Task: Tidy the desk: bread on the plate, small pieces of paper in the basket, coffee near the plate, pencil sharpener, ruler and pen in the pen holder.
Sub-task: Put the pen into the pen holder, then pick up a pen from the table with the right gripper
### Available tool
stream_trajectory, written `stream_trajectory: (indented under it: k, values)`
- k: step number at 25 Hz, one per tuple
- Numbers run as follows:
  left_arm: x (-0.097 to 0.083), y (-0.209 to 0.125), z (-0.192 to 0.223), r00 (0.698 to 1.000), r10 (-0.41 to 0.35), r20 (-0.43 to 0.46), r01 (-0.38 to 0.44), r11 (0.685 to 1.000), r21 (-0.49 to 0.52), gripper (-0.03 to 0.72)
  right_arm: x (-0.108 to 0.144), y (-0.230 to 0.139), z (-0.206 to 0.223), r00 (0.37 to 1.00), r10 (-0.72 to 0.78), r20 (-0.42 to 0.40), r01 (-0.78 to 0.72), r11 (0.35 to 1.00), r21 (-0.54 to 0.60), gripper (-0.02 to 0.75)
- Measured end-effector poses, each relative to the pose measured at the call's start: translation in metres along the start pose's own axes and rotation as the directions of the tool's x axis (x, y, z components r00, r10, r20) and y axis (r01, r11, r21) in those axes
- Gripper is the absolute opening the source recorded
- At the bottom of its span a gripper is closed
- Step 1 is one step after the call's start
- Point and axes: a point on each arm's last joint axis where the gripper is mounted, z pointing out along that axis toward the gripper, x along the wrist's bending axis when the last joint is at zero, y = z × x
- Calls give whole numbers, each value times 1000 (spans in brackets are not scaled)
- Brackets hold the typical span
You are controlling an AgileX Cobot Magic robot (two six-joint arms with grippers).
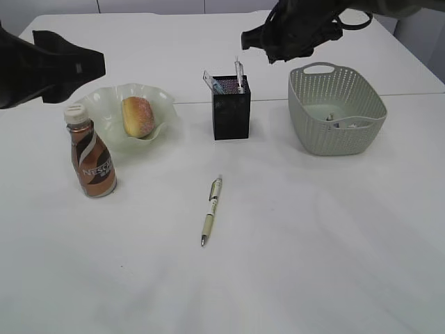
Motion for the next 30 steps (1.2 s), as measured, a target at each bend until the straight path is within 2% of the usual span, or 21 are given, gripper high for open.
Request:
stream_trajectory:
  k: [4, 8, 12, 17, 23, 26, 30]
  values:
    - [0, 0, 0, 1000, 0, 0, 0, 1000, 0, 380, 8, -11, -18, 1000, -8, 20, 3, 970, 243, 238]
    - [-2, 0, 0, 1000, -11, 19, 11, 1000, 0, 380, 10, -15, -34, 1000, 26, 5, -26, 924, 382, 238]
    - [-1, 0, 0, 999, -30, 14, 30, 1000, 0, 380, 18, -16, -39, 993, 98, -69, -60, 904, 422, 238]
    - [7, 0, 0, 997, -32, -73, 32, 999, -2, 380, 33, -19, -43, 967, 198, -158, -102, 875, 474, 248]
    - [8, 0, 0, 991, -97, -90, 96, 995, -8, 380, 71, -35, -38, 958, 213, -194, -82, 847, 525, 434]
    - [7, 0, 0, 989, -126, -75, 126, 992, -9, 380, 85, -47, -28, 950, 228, -211, -70, 820, 568, 460]
    - [4, 0, 0, 986, -162, -39, 162, 987, -6, 380, 88, -53, -20, 951, 233, -204, -73, 808, 585, 463]
